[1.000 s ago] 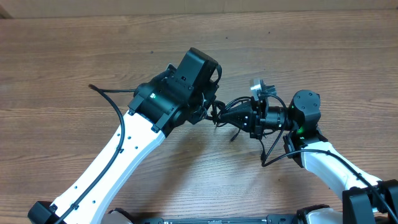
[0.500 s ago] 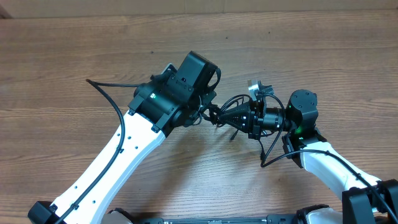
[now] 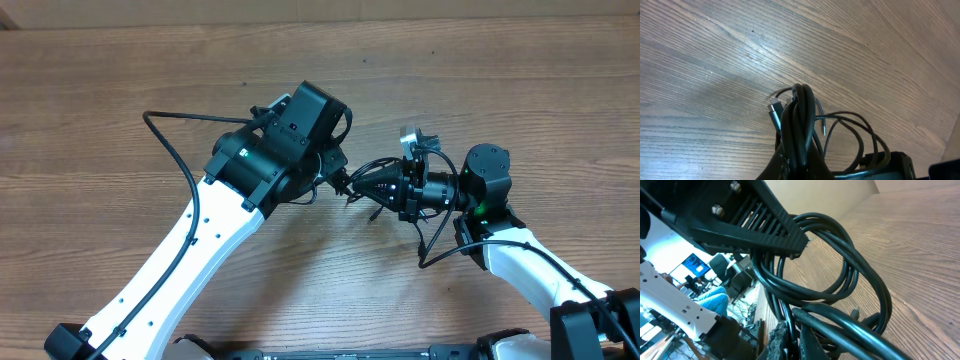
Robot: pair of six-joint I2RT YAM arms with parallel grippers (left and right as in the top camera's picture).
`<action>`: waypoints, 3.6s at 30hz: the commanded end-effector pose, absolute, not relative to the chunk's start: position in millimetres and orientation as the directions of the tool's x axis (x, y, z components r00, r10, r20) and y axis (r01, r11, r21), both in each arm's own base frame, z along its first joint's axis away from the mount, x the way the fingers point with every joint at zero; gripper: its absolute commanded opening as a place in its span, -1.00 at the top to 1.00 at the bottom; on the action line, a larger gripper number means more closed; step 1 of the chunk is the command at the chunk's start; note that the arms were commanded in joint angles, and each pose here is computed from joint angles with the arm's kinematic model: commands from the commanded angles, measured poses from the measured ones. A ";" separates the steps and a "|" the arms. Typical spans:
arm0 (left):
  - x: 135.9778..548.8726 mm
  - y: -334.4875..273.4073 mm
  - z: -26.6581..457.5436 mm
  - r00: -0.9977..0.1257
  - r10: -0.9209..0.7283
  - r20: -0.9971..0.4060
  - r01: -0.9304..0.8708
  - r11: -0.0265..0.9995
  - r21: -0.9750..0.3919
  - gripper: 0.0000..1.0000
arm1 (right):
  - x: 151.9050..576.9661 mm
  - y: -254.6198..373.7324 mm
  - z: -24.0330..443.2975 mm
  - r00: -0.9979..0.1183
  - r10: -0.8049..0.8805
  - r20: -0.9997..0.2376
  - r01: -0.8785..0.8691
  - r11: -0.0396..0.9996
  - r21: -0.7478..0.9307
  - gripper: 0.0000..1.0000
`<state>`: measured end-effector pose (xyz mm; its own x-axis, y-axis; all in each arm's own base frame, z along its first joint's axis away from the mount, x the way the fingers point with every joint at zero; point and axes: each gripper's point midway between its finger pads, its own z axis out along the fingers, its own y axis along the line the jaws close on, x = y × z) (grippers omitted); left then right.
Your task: Untangle cables
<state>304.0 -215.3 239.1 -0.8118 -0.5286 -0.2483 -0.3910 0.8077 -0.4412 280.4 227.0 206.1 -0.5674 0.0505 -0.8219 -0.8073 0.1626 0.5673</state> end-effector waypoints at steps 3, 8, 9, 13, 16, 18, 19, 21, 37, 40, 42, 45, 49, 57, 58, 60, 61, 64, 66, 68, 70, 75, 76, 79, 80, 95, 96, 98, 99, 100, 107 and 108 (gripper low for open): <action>295.7 -217.4 241.4 -0.901 -0.293 -0.319 -0.163 0.912 -0.377 0.91 | 309.3 214.6 198.9 -0.586 0.128 -0.800 -0.741 0.314 0.593 0.92; 298.0 -215.7 242.0 -0.906 -0.230 -0.355 -0.100 0.932 -0.349 0.91 | 309.1 214.6 197.9 -0.591 0.127 -0.797 -0.738 0.314 0.597 0.93; 299.4 -213.5 241.9 -0.903 -0.218 -0.370 -0.090 0.939 -0.333 0.91 | 309.0 214.6 197.6 -0.592 0.127 -0.796 -0.737 0.314 0.599 0.92; 303.9 -204.0 241.6 -0.888 -0.216 -0.406 -0.100 0.953 -0.287 0.91 | 308.1 214.7 195.3 -0.604 0.123 -0.787 -0.729 0.314 0.609 0.93; 307.0 -192.7 240.8 -0.873 -0.221 -0.435 -0.126 0.963 -0.237 0.92 | 308.1 214.6 195.3 -0.605 0.123 -0.787 -0.728 0.314 0.609 0.92; 309.3 -184.9 240.9 -0.861 -0.223 -0.457 -0.143 0.969 -0.203 0.91 | 308.1 214.6 195.2 -0.606 0.124 -0.786 -0.727 0.314 0.610 0.93; 310.5 -182.1 241.3 -0.856 -0.224 -0.467 -0.150 0.970 -0.191 0.92 | 308.0 214.7 195.0 -0.608 0.124 -0.784 -0.726 0.314 0.612 0.92; 313.6 -175.9 242.6 -0.841 -0.233 -0.489 -0.171 0.971 -0.168 0.92 | 308.1 214.5 195.0 -0.624 0.131 -0.771 -0.712 0.312 0.629 0.93; 317.6 -189.0 246.4 -0.728 -0.580 -0.366 -0.444 0.805 -0.393 0.91 | 283.0 222.2 209.2 -0.583 0.063 -0.810 -0.794 0.167 0.584 0.66; 317.3 -189.8 246.3 -0.607 -0.751 -0.261 -0.600 0.648 -0.468 0.81 | 267.7 224.4 217.5 -0.547 0.026 -0.837 -0.833 0.079 0.547 0.33; 315.8 -192.4 245.8 -0.547 -0.814 -0.193 -0.662 0.562 -0.495 0.80 | 263.8 224.7 218.2 -0.545 0.016 -0.838 -0.836 0.059 0.545 0.22; 311.2 -200.4 244.7 -0.479 -0.874 -0.079 -0.732 0.447 -0.514 0.83 | 263.7 224.7 218.1 -0.546 0.015 -0.838 -0.836 0.059 0.545 0.12; 311.7 -209.2 247.1 -0.424 -0.906 0.011 -0.768 0.353 -0.534 0.92 | 263.6 225.0 217.7 -0.548 0.015 -0.836 -0.834 0.059 0.548 0.11; 334.8 -228.6 269.0 -0.316 -0.936 0.153 -0.757 0.151 -0.636 0.91 | 269.9 224.4 216.5 -0.552 0.032 -0.833 -0.829 0.092 0.552 0.12; 337.3 -230.3 271.7 -0.314 -0.936 0.161 -0.750 0.140 -0.647 0.91 | 273.3 224.1 215.9 -0.553 0.041 -0.832 -0.825 0.110 0.554 0.12; 341.7 -232.3 276.0 -0.297 -0.937 0.182 -0.743 0.107 -0.661 0.92 | 278.8 223.2 214.3 -0.558 0.055 -0.828 -0.817 0.139 0.559 0.12; 342.9 -232.3 277.0 -0.285 -0.939 0.191 -0.743 0.091 -0.663 0.92 | 280.5 222.9 213.7 -0.560 0.060 -0.826 -0.814 0.148 0.562 0.12; 344.1 -231.8 277.8 -0.211 -0.945 0.250 -0.763 -0.001 -0.647 0.92 | 287.8 221.4 208.9 -0.579 0.077 -0.812 -0.791 0.191 0.582 0.13; 346.4 -230.5 279.2 -0.172 -0.947 0.272 -0.763 -0.047 -0.645 0.91 | 291.0 220.5 204.6 -0.598 0.083 -0.797 -0.771 0.213 0.601 0.18; 348.5 -229.7 280.7 -0.168 -0.949 0.268 -0.756 -0.051 -0.653 0.92 | 293.0 219.5 198.3 -0.627 0.085 -0.774 -0.743 0.234 0.627 0.24; 346.4 -228.4 278.3 -0.167 -0.951 0.262 -0.763 -0.044 -0.645 0.92 | 295.9 218.2 191.9 -0.652 0.091 -0.753 -0.714 0.260 0.650 0.28; 331.7 -219.1 263.1 -0.151 -0.963 0.222 -0.811 -0.008 -0.585 0.91 | 309.7 213.0 185.0 -0.656 0.130 -0.744 -0.675 0.340 0.655 0.40; 328.8 -215.7 259.9 -0.145 -0.967 0.208 -0.819 -0.001 -0.573 0.91 | 310.4 212.7 184.8 -0.655 0.132 -0.744 -0.674 0.343 0.654 0.40; 325.9 -208.0 255.6 -0.127 -0.976 0.176 -0.828 0.007 -0.561 0.92 | 315.6 210.5 183.7 -0.649 0.147 -0.747 -0.664 0.370 0.650 0.27; 325.9 -208.2 255.7 -0.128 -0.976 0.177 -0.828 0.006 -0.561 0.91 | 317.8 209.5 183.2 -0.646 0.153 -0.748 -0.659 0.382 0.648 0.26; 324.0 -210.3 255.1 -0.145 -0.973 0.177 -0.831 0.022 -0.556 0.92 | 313.6 213.9 200.8 -0.584 0.149 -0.798 -0.731 0.331 0.597 0.13; 324.0 -210.4 255.1 -0.145 -0.973 0.178 -0.831 0.022 -0.557 0.92 | 310.9 215.4 203.5 -0.576 0.142 -0.805 -0.745 0.314 0.588 0.13; 324.8 -210.7 255.7 -0.145 -0.973 0.180 -0.829 0.020 -0.559 0.91 | 308.4 217.8 204.8 -0.573 0.136 -0.808 -0.753 0.301 0.584 0.12; 325.7 -211.4 256.5 -0.145 -0.972 0.182 -0.826 0.018 -0.563 0.92 | 307.3 219.3 204.8 -0.573 0.133 -0.809 -0.755 0.298 0.584 0.12; 326.8 -212.3 257.6 -0.147 -0.972 0.185 -0.823 0.016 -0.568 0.91 | 306.1 221.1 204.8 -0.573 0.130 -0.809 -0.757 0.294 0.584 0.11; 327.8 -212.9 258.4 -0.147 -0.971 0.188 -0.820 0.014 -0.572 0.92 | 297.2 235.3 217.4 -0.517 0.122 -0.847 -0.810 0.250 0.530 0.09; 327.7 -213.1 258.3 -0.148 -0.971 0.188 -0.820 0.014 -0.572 0.92 | 295.9 237.2 219.2 -0.509 0.122 -0.852 -0.817 0.243 0.522 0.09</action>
